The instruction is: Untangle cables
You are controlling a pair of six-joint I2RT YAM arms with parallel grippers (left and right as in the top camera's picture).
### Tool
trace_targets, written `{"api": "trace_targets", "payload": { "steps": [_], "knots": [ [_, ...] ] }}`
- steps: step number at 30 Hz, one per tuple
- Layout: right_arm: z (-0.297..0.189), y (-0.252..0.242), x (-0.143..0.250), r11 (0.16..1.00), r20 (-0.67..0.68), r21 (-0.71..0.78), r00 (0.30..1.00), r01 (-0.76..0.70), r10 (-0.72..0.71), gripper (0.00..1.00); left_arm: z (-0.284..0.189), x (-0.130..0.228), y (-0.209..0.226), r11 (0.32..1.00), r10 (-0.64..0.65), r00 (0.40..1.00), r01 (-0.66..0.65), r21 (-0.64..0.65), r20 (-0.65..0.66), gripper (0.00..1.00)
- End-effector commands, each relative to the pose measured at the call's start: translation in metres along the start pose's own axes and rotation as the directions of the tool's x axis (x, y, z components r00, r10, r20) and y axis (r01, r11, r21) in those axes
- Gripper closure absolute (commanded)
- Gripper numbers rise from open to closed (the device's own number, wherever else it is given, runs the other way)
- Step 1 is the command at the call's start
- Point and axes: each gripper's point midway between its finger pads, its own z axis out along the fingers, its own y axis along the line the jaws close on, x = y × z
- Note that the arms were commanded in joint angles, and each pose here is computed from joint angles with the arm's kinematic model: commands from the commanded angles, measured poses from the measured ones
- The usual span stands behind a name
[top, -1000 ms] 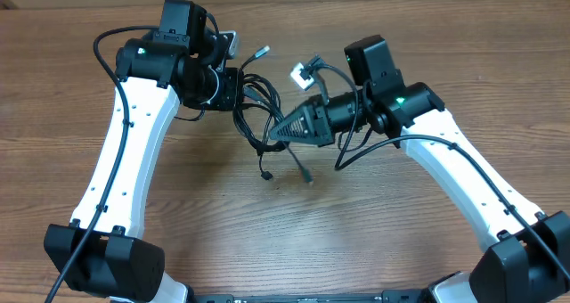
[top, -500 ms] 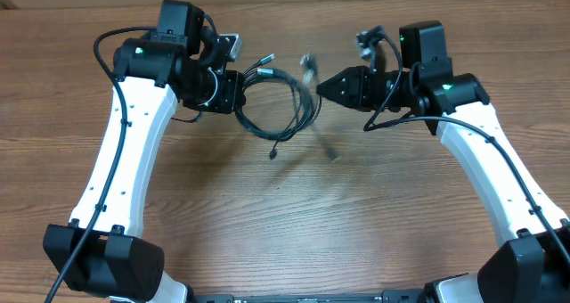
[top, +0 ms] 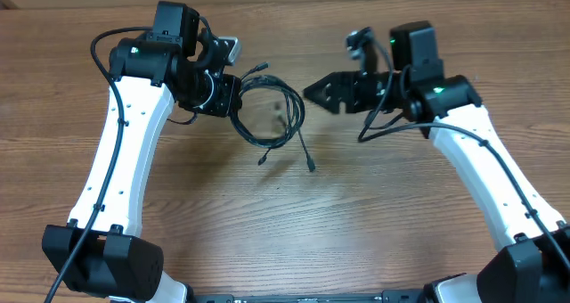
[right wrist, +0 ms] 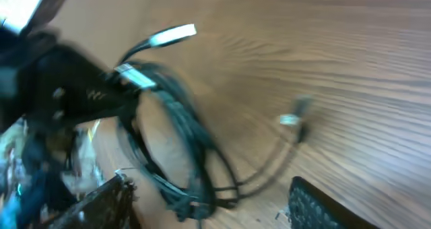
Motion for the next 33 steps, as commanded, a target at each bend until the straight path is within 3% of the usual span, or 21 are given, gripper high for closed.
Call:
{"api": "trace_targets", "payload": {
  "steps": [1,7,18,22,23,25,33],
  "knots": [
    [0.005,0.042,0.003,0.971,0.002,-0.068,0.974,0.228,-0.228,0.22,0.002,0.005,-0.005,0.999,0.024,0.999,-0.023,0.036,-0.025,0.96],
    [0.021,0.017,0.001,0.956,-0.016,0.144,0.966,0.256,-0.256,0.25,0.000,0.012,-0.023,0.990,0.010,0.999,-0.003,0.140,-0.048,0.96],
    [0.024,0.020,-0.019,0.974,0.072,0.136,0.979,0.179,-0.190,0.28,0.008,0.026,-0.052,0.983,0.083,0.991,-0.064,0.175,-0.105,0.96],
    [0.016,-0.013,-0.026,0.951,0.149,0.307,0.989,-0.032,-0.015,0.33,0.009,0.023,-0.057,0.976,0.121,0.989,-0.102,0.192,-0.088,0.96],
    [0.008,-0.035,-0.023,0.899,0.201,0.409,0.976,-0.157,0.080,0.34,0.009,0.020,-0.060,0.972,0.125,0.990,-0.108,0.207,-0.071,0.96],
    [-0.001,-0.051,-0.020,0.843,0.250,0.476,0.957,-0.252,0.144,0.34,0.009,0.016,-0.059,0.972,0.129,0.990,-0.115,0.206,-0.056,0.96],
    [-0.020,-0.081,-0.005,0.758,0.269,0.544,0.930,-0.360,0.249,0.36,0.008,0.001,-0.055,0.972,0.131,0.991,-0.129,0.197,0.004,0.96]
  ]
}}
